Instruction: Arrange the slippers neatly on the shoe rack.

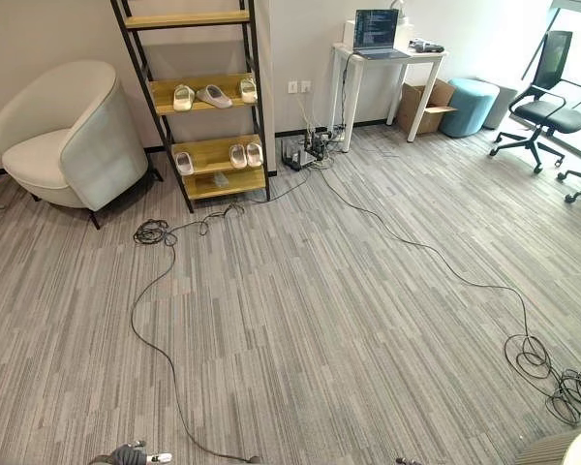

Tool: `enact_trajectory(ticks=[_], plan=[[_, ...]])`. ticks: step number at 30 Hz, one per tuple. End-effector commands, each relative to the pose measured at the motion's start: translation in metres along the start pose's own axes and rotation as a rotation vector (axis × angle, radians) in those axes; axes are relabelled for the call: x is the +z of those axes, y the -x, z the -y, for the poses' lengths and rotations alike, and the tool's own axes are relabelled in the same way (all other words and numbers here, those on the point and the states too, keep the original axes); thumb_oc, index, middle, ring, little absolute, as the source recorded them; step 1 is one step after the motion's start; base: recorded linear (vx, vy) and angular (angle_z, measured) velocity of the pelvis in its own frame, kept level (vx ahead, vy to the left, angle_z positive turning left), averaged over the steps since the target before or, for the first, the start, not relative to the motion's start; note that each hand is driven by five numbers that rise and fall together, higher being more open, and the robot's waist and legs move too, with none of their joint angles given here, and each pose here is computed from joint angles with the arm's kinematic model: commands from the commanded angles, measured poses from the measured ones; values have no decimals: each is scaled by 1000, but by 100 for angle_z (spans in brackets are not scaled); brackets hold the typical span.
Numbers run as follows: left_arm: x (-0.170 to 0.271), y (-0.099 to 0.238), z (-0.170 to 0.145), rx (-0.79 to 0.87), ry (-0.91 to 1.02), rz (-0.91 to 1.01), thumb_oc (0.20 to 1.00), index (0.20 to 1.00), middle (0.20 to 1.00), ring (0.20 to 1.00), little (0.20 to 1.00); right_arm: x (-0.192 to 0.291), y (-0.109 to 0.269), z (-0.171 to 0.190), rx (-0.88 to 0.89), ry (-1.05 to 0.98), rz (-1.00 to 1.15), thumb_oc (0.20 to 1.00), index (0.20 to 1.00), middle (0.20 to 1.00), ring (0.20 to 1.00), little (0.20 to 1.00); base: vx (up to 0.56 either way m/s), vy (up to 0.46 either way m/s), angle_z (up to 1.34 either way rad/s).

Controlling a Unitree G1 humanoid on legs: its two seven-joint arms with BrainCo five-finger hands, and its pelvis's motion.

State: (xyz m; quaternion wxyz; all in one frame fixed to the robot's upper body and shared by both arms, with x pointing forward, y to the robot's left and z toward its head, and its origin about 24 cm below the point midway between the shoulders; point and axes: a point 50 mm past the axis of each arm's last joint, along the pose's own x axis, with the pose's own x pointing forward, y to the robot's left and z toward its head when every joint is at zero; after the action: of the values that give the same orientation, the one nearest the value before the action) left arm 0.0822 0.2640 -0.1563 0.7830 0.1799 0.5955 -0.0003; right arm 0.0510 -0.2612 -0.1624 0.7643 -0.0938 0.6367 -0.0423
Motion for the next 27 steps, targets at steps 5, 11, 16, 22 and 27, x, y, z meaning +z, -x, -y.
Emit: enact_trajectory(ticks=[5,11,16,22,27], plan=[[32,-3,7,-7,-9,80,1000,1000,1000,1000,1000,5,2,24,-63,-98,5,1000,1000,1000,1000,1000,-24,-58,-7],[47,-4,22,-53,-29,126,1000,1000,1000,1000,1000,17,2,24,-62,-76,42,1000,1000,1000,1000,1000,-7,-103,-7],[59,-3,27,-63,-51,172,1000,1000,1000,1000,1000,25,2,27,-70,-34,58,1000,1000,1000,1000,1000,30,-189,-10],[90,0,39,-93,-52,282,1000,1000,1000,1000,1000,13,4,36,-99,-12,9,1000,1000,1000,1000,1000,29,-191,-12],[92,1,48,-133,-22,294,1000,1000,1000,1000,1000,9,5,42,-114,31,-16,1000,1000,1000,1000,1000,185,21,-6]])
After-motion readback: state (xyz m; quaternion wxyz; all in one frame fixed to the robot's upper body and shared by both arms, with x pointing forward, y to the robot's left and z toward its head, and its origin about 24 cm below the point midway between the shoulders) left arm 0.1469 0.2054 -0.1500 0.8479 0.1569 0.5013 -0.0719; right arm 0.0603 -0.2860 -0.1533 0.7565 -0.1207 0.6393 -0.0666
